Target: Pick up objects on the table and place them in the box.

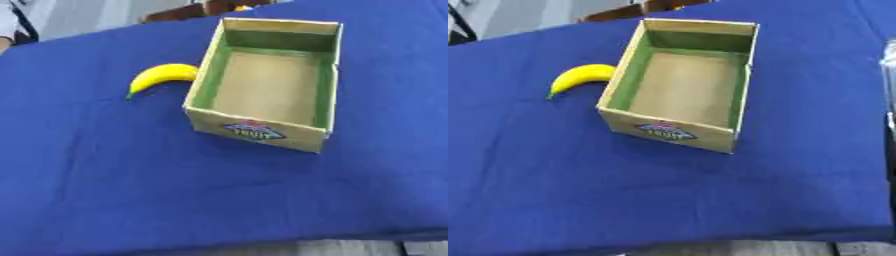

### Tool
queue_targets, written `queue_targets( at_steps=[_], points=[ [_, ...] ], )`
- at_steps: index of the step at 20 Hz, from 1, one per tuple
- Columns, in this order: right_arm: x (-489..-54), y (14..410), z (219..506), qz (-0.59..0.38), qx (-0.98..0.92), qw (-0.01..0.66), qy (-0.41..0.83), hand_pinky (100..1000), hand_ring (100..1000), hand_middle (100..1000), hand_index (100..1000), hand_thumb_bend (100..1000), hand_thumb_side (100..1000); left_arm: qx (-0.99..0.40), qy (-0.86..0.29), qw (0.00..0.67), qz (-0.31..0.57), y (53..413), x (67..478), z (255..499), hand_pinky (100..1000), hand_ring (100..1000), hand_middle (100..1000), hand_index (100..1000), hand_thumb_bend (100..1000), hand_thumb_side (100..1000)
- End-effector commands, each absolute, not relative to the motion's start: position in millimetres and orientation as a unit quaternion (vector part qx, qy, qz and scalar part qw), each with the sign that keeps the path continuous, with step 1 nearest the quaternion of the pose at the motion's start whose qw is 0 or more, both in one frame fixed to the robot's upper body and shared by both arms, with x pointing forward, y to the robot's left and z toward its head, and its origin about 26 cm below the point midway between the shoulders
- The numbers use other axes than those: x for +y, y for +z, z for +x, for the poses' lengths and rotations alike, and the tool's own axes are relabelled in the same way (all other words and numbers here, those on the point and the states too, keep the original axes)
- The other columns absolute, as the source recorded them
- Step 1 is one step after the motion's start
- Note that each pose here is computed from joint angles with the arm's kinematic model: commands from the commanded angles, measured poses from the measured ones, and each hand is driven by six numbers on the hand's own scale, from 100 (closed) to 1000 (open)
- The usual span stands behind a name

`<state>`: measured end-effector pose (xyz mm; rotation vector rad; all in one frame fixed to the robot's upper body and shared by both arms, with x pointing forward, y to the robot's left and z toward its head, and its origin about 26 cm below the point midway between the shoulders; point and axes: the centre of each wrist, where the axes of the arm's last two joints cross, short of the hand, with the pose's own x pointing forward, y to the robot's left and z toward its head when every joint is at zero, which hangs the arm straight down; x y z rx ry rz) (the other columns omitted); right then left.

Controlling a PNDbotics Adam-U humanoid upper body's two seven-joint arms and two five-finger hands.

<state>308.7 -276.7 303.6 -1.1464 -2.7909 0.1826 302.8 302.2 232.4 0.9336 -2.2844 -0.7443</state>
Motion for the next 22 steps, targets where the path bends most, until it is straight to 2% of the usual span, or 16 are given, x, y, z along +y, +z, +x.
queue_targets(
  at_steps=[1,8,10,16,18,19,20,22],
  points=[
    [-274.8,310.0,305.1,-0.373,-0.925,0.048,0.062,774,886,783,922,100,1000,-0.82,-0.336,0.286,0.364,256.8,301.3,297.9,826,864,904,1000,100,860],
    [-274.5,309.3,305.1,-0.371,-0.925,0.051,0.064,775,887,781,922,100,1000,-0.782,-0.412,0.304,0.356,280.9,295.2,300.4,859,899,922,1000,100,847],
    [-274.3,309.2,305.2,-0.37,-0.925,0.052,0.065,776,887,781,922,100,1000,-0.768,-0.437,0.306,0.355,286.6,293.7,304.2,867,937,946,1000,100,781],
    [-273.1,309.2,305.3,-0.367,-0.926,0.054,0.069,777,887,780,922,100,1000,-0.721,-0.516,0.312,0.342,300.3,287.4,316.8,895,988,998,1000,100,743],
    [-272.5,309.2,305.4,-0.366,-0.926,0.054,0.07,777,887,779,922,100,1000,-0.705,-0.538,0.316,0.336,302.5,285.6,321.7,884,986,1000,1000,100,697],
    [-272.3,309.0,305.4,-0.366,-0.926,0.055,0.071,778,887,779,923,100,1000,-0.698,-0.548,0.317,0.334,303.5,284.4,324.2,831,959,995,1000,100,675],
    [-272.1,308.9,305.5,-0.365,-0.927,0.056,0.071,778,887,779,923,100,1000,-0.691,-0.557,0.318,0.332,304.2,283.2,326.6,818,955,994,1000,100,674],
    [-271.7,308.7,305.5,-0.365,-0.927,0.056,0.071,779,887,778,923,100,1000,-0.679,-0.573,0.321,0.327,304.6,280.6,331.7,833,981,991,1000,100,649]
  ],
)
